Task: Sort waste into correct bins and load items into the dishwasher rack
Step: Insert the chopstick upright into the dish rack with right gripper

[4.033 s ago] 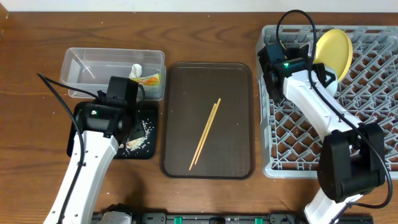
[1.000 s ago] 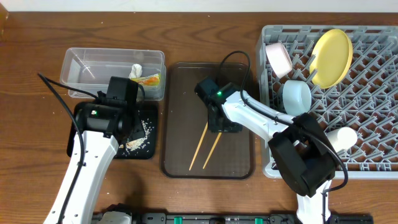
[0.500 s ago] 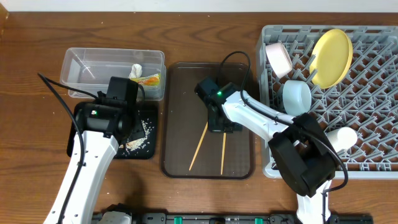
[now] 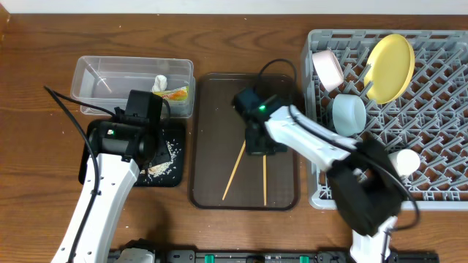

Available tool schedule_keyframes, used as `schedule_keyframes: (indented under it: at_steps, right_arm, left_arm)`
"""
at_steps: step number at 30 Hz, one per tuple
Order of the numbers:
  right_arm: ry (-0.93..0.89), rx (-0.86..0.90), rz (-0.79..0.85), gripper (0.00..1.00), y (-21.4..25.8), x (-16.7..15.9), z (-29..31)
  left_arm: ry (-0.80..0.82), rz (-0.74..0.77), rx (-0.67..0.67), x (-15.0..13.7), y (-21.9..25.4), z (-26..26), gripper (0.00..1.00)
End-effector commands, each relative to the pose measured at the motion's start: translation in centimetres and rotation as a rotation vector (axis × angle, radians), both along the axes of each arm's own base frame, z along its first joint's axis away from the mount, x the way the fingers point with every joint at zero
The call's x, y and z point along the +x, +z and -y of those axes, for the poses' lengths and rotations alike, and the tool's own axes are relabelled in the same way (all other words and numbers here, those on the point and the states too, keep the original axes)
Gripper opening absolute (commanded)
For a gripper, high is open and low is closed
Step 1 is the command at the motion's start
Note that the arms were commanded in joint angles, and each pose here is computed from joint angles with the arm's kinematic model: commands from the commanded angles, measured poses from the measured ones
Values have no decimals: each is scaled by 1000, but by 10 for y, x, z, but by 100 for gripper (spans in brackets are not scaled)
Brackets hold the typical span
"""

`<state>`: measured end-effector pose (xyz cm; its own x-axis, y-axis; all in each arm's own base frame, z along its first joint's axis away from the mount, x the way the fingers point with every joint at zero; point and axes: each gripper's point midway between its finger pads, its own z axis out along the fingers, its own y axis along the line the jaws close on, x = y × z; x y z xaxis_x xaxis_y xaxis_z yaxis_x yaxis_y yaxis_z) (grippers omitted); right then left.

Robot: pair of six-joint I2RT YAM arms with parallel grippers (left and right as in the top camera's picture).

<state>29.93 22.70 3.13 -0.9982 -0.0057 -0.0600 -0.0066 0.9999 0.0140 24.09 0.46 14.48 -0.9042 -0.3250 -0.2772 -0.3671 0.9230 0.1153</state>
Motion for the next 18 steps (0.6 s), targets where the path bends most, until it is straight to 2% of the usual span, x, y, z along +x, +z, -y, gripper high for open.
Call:
schedule_keyframes:
  at_steps: [1,6,10,18]
  right_arm:
    - [59,81,135,1,60,21,16]
    - [89,118,263,1,118,32,53]
    - [66,94,284,1,142,27,95]
    - [59,17,175,1,128,16,151]
  left_arm:
    - [19,-6,10,-1,-2,-3,64]
    - [19,-6,10,-1,-2,-3,64]
    - [19,-6,10,-1,-2,-3,64]
    - [19,-6,10,-1,-2,-3,64]
